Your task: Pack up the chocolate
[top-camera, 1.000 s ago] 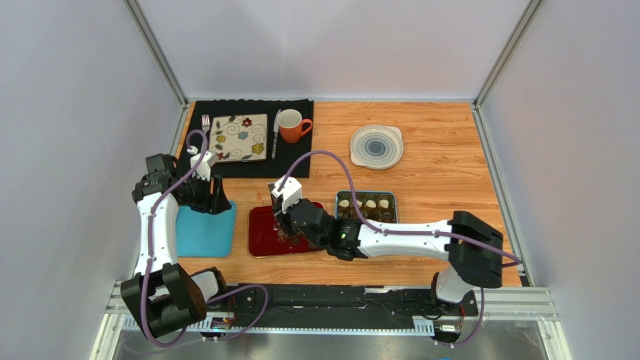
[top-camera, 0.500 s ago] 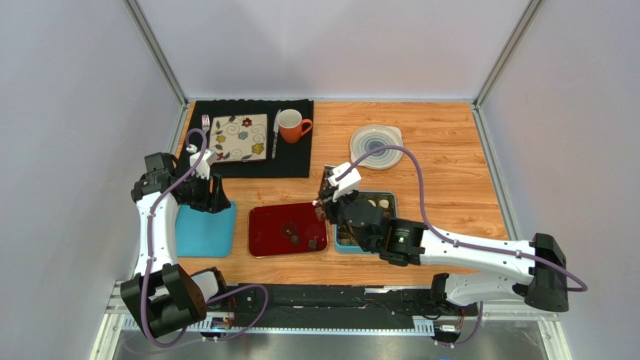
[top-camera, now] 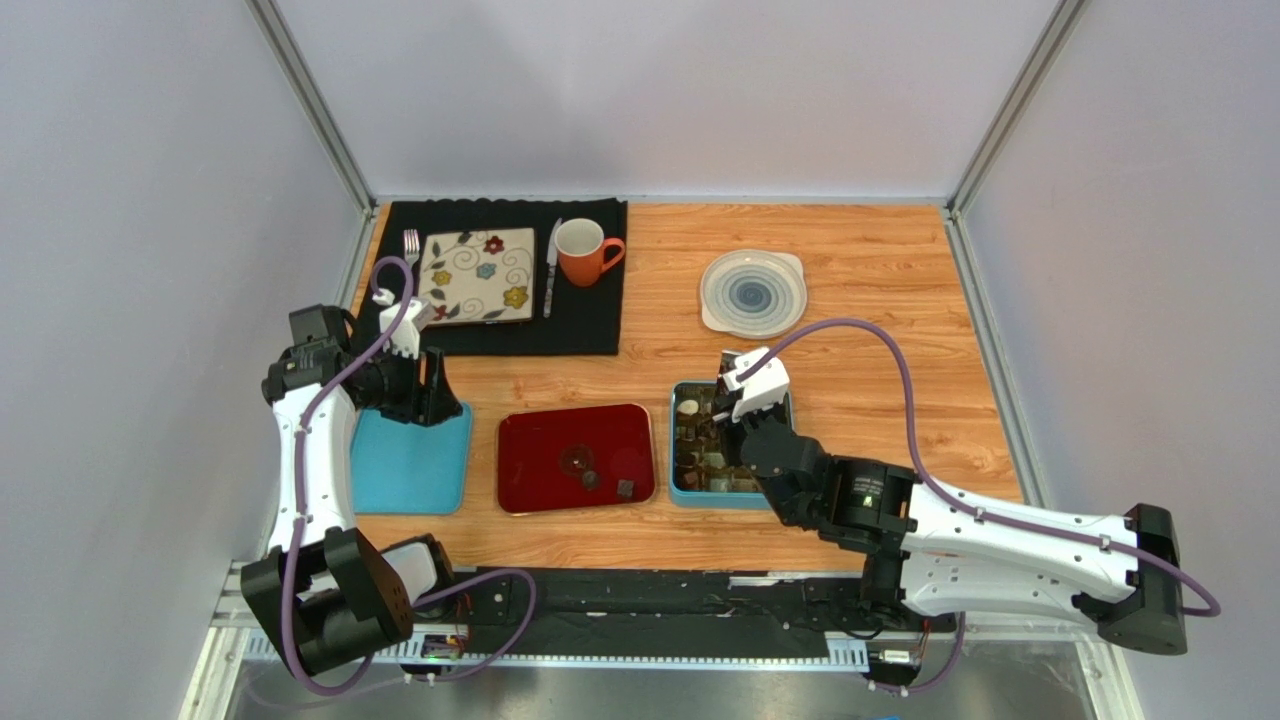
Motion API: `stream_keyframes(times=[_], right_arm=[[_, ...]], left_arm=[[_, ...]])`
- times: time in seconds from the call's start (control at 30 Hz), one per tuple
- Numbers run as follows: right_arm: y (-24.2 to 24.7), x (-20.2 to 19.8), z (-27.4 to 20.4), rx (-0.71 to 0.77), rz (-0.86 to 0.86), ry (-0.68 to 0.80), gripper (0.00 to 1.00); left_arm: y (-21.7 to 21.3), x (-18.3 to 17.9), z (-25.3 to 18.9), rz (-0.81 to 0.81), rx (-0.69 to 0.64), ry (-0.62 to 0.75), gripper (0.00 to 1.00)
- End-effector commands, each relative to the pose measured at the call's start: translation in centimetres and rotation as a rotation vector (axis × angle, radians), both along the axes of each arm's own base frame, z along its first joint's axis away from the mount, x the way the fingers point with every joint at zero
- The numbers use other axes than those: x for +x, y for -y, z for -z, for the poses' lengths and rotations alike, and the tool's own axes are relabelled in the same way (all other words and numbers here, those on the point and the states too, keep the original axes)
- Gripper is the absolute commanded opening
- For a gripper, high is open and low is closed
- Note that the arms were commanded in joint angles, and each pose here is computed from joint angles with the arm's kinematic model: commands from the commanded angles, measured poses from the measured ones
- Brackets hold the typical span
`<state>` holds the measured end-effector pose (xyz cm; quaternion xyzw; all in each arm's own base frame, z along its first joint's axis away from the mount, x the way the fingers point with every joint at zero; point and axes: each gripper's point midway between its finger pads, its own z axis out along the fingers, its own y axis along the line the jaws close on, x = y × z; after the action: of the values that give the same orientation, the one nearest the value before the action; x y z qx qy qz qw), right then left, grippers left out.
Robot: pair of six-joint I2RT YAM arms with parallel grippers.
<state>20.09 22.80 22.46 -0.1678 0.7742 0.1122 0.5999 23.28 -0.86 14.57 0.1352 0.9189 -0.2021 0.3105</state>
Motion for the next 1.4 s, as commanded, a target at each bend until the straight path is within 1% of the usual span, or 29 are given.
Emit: stream_keyframes(times=[0.0,0.17,0.3,0.37,0.53,0.57,0.6,0.67,0.73,0.8,0.83,0.9,0.97,1.07,1.17,1.27,1.33,1.37], right_arm=[[0.8,0.1,0.4,0.012,0.045,-0.009,0.18],[0.7,0.3,0.1,0.03,0.052,-0.005,0.18],[-0.4,0.3,-1.7,0.084,0.016,0.02,0.17],[-1.8,0.2,-2.5,0.121,-0.026,0.025,0.16],[-6.3,-0.1,-3.8,0.194,-0.144,0.02,0.16],[-7.3,-0.1,-5.0,0.239,-0.161,0.029,0.16],[-8.5,0.1,-4.0,0.215,-0.175,0.014,0.16],[-10.5,0.1,-4.5,0.237,-0.206,0.013,0.16],[-12.3,0.2,-3.3,0.212,-0.228,-0.003,0.16],[-13.7,0.4,-3.9,0.242,-0.243,0.003,0.16],[-14.7,0.5,-2.7,0.221,-0.255,-0.012,0.16],[-15.9,0.7,-2.9,0.236,-0.26,-0.014,0.16],[-17.1,0.8,-1.8,0.224,-0.272,-0.031,0.18],[-18.2,0.7,-1.0,0.229,-0.284,-0.047,0.19],[-18.9,0.6,-0.9,0.25,-0.291,-0.056,0.2],[-19.5,0.6,-1.0,0.265,-0.297,-0.058,0.2],[-19.9,0.5,-1.0,0.269,-0.309,-0.06,0.2],[-20.1,0.4,-1.2,0.274,-0.312,-0.06,0.2]], left_arm=[[-0.1,0.6,-1.5,0.015,0.001,0.054,0.62],[-0.1,0.6,-1.4,0.016,0.0,0.056,0.62],[0.0,0.6,-1.4,0.015,-0.005,0.052,0.62],[0.1,0.6,-1.5,0.016,-0.009,0.057,0.62],[1.7,0.3,-1.9,0.035,-0.106,0.057,0.63],[1.9,0.4,-1.9,0.037,-0.119,0.057,0.63],[2.1,0.4,-2.0,0.037,-0.131,0.053,0.63],[2.0,0.5,-2.0,0.034,-0.127,0.054,0.63],[1.8,0.5,-2.0,0.033,-0.117,0.057,0.63],[1.8,0.4,-2.0,0.035,-0.113,0.056,0.63],[1.8,0.5,-2.0,0.036,-0.111,0.06,0.63],[1.7,0.4,-1.9,0.037,-0.104,0.061,0.63],[1.7,0.3,-1.8,0.037,-0.103,0.058,0.63],[2.1,0.4,-1.7,0.032,-0.132,0.052,0.63],[3.3,0.6,-1.9,0.038,-0.19,0.05,0.65],[5.5,0.9,-1.9,0.076,-0.204,0.045,0.65],[7.4,1.3,-2.0,0.135,-0.164,0.079,0.65],[7.7,1.6,-1.9,0.12,-0.142,0.078,0.65]])
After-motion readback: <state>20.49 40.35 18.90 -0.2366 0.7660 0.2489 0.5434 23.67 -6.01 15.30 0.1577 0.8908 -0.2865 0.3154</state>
